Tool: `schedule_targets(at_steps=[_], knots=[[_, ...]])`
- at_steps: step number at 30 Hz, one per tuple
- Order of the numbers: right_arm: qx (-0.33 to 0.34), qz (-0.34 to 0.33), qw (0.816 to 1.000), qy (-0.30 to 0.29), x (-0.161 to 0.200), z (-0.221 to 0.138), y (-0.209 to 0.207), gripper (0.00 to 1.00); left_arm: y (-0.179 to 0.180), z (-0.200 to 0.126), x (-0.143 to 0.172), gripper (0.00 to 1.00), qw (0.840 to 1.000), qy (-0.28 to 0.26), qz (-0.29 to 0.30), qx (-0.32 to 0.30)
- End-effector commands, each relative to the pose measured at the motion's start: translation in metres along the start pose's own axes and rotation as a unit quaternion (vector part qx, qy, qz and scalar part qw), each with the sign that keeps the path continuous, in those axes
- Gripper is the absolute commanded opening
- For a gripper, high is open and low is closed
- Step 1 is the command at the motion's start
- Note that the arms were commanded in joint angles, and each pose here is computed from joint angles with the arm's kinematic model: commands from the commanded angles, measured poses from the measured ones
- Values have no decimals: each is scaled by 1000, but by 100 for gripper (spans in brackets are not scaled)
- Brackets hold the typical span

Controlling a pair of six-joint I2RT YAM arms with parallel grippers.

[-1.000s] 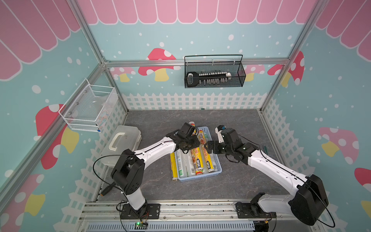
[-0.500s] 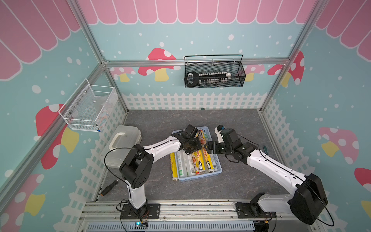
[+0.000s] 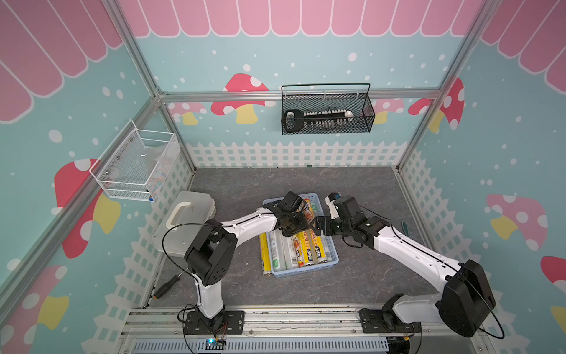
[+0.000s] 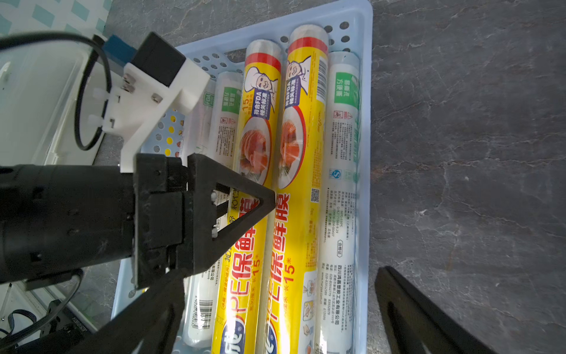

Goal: Put the plastic wrap into the basket
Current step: Place the plastic wrap in the basket.

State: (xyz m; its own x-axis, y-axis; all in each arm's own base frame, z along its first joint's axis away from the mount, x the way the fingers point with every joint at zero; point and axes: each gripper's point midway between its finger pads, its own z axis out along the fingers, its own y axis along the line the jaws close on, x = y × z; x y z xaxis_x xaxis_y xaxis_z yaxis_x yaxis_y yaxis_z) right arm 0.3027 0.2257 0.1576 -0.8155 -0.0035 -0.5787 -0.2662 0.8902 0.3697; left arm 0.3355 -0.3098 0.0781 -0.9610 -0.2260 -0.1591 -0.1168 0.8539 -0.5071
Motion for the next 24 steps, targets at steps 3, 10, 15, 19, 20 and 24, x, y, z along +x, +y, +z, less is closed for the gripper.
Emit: schedule_targets(at_steps=[3, 10, 15, 19, 20, 24], knots=[[0, -1, 1000, -12, -7, -7, 1, 99, -10, -15, -4, 58, 1000, -21, 7, 5], [-1, 1, 1000, -15, -8, -8, 1, 99, -14, -30, -10, 62, 999, -44, 18, 7], [-12, 3, 1000, -19, -9, -9, 5, 99, -17, -50, -17, 64, 997, -76, 31, 9], [-29, 3, 999, -31, -13, -11, 11, 99, -15, -69, -25, 65, 992, -115, 44, 3], [-34, 3, 999, -34, -13, -12, 13, 99, -13, -74, -28, 65, 991, -126, 47, -1], [-54, 2, 998, -41, -17, -11, 21, 99, -4, -96, -37, 65, 984, -169, 56, -14]])
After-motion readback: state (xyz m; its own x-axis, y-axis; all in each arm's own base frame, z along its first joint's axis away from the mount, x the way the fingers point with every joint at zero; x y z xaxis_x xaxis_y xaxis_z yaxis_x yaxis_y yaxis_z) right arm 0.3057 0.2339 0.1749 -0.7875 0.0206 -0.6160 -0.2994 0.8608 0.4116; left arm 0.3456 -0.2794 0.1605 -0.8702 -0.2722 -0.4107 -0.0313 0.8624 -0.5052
